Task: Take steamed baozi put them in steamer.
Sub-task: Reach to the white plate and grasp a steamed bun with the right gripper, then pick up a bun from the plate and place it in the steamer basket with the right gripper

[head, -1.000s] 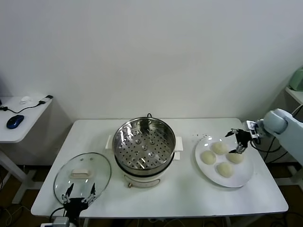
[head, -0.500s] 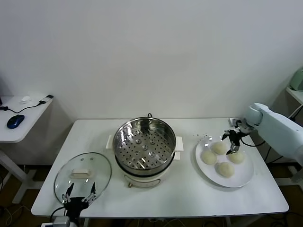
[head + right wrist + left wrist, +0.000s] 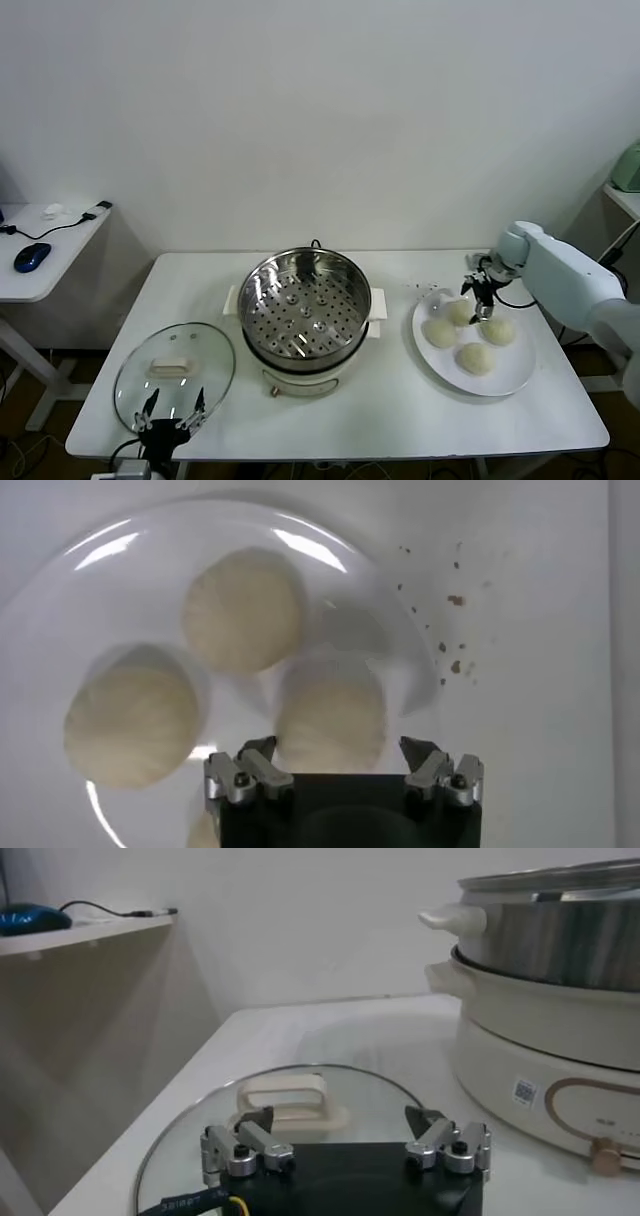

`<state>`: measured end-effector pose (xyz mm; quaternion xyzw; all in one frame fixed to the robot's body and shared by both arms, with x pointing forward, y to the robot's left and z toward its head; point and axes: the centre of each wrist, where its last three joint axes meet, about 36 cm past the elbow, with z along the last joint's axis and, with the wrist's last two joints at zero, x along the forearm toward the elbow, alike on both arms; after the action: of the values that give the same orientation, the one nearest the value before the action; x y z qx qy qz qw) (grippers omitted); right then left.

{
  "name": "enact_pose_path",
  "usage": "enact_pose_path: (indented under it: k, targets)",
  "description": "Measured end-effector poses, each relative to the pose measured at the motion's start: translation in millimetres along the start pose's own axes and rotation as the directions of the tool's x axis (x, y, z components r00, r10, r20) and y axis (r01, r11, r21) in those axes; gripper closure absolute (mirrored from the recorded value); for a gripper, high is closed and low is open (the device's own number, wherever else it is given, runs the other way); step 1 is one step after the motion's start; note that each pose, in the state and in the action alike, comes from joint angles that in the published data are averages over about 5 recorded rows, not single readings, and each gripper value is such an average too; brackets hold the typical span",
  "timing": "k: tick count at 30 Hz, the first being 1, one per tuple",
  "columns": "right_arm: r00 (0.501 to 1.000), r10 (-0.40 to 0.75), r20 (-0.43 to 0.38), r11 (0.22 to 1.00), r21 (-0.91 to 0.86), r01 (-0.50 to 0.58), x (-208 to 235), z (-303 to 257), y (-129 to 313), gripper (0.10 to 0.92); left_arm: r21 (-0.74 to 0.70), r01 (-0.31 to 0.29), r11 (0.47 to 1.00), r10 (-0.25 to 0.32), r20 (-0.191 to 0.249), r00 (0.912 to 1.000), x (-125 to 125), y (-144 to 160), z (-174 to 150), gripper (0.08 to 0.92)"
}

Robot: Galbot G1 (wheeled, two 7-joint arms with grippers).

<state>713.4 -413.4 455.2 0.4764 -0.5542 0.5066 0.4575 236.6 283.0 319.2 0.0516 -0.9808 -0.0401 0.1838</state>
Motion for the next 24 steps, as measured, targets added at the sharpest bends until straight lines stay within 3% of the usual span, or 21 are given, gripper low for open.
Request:
enact_pose_path:
  k: [14,24]
  targets:
    - [1.000,0.000,-0.006,1.000,0.012,0.001,5.2,-7.5,-5.9,0.324,0.000,0.004,1.000,-0.004,-0.003,1.0000,-0.5,-1.1,0.6,0.177]
    - [0.997,0.064,0.044,0.985,0.155,-0.070,89.9,-48.5,-37.1,0.327,-0.001,0.003,1.000,-0.003,-0.002,1.0000,-0.3,-3.6,-2.3,0.177]
